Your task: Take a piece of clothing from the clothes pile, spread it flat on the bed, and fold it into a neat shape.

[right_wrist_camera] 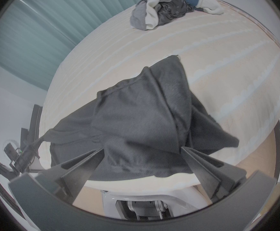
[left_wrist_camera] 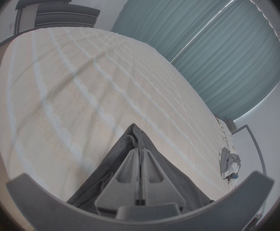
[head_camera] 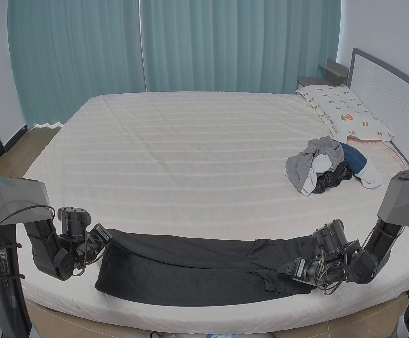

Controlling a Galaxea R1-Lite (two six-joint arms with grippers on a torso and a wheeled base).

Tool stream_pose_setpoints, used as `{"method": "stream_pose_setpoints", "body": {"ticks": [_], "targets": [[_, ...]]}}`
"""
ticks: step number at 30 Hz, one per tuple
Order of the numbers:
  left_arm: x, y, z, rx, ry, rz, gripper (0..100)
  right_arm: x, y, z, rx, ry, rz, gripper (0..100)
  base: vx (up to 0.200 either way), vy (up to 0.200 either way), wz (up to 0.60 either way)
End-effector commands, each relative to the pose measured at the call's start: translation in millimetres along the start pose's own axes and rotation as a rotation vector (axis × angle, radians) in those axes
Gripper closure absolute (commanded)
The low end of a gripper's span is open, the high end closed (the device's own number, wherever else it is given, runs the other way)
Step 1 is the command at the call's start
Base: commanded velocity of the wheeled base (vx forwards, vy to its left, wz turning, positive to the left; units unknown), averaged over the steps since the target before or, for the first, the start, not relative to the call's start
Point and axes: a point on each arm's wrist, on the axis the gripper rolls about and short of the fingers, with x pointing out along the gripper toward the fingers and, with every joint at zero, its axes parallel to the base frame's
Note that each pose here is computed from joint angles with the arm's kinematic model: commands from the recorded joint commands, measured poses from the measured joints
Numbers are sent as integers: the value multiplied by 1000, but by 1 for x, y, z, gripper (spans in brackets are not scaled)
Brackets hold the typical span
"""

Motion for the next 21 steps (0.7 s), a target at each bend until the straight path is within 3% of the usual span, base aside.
{"method": "stream_pose_setpoints", "body": {"ticks": [1,14,20,21], "targets": [[0,0,0,0,0,1,100,-2,4,-8,-27,15,3,0,0,0,0],[0,0,0,1,-2,-1,100,25,-7,1,31,18,-41,0,0,0,0],[0,-1,1,1,-4,-6,100,27,-7,11,77,-30,-11,0,0,0,0],[0,-1,1,1,-5,-5,100,27,-7,11,77,-31,-10,100,0,0,0]]}}
